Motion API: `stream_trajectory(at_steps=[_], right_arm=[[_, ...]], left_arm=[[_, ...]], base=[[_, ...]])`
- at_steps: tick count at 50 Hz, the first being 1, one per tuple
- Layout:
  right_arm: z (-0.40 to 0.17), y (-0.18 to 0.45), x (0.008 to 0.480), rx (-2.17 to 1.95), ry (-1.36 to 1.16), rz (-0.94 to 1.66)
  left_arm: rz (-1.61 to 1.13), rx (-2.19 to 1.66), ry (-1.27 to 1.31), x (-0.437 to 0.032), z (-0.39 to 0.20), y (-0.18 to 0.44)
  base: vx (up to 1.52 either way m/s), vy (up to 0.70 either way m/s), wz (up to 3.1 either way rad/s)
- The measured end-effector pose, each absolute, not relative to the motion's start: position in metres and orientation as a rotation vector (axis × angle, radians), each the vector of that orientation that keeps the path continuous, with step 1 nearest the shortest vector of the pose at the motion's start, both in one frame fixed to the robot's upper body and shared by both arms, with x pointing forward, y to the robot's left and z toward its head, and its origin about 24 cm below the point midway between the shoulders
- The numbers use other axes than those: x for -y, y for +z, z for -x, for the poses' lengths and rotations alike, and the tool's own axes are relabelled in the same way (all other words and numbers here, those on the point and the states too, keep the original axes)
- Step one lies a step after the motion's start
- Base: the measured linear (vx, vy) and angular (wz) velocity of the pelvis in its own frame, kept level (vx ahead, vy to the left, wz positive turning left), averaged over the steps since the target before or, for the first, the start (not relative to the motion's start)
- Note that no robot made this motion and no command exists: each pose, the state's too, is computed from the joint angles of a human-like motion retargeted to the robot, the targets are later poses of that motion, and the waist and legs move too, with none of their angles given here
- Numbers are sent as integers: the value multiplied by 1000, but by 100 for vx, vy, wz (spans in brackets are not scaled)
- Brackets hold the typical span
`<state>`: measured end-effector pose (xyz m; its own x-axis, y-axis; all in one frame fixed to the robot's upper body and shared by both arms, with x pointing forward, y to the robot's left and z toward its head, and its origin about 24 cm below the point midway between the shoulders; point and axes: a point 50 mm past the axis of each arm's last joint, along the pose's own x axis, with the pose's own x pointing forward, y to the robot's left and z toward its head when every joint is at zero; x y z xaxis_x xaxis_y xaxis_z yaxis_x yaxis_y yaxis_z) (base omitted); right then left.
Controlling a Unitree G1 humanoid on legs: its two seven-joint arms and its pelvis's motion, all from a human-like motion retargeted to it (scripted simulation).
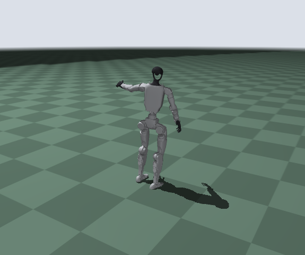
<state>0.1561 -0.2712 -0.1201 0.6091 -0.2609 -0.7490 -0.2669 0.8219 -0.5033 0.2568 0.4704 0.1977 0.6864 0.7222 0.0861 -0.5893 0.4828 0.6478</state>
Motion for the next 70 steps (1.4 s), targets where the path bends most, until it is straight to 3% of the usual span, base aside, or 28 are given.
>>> stream_trajectory(at_steps=[15,25,35,43,58,70], right_arm=[[-160,-130,234,-898,30,573],[-153,-133,227,-870,-42,620],[-146,-132,243,-879,-43,680],[-141,-128,264,-882,-107,728],[-182,-112,264,-791,-148,717],[-190,-111,242,-725,-88,672]], left_arm=[[-856,-283,791,-463,-257,170],[-724,-616,943,-457,-226,73],[-379,-897,802,-385,-175,-58],[-308,-1010,646,-329,-111,-120],[12,-1276,503,-235,-7,-169],[-73,-1256,492,-261,-26,-162]], base=[[17,6,23],[23,4,112],[20,-12,120],[30,-33,105],[23,-34,39],[13,-12,70]])
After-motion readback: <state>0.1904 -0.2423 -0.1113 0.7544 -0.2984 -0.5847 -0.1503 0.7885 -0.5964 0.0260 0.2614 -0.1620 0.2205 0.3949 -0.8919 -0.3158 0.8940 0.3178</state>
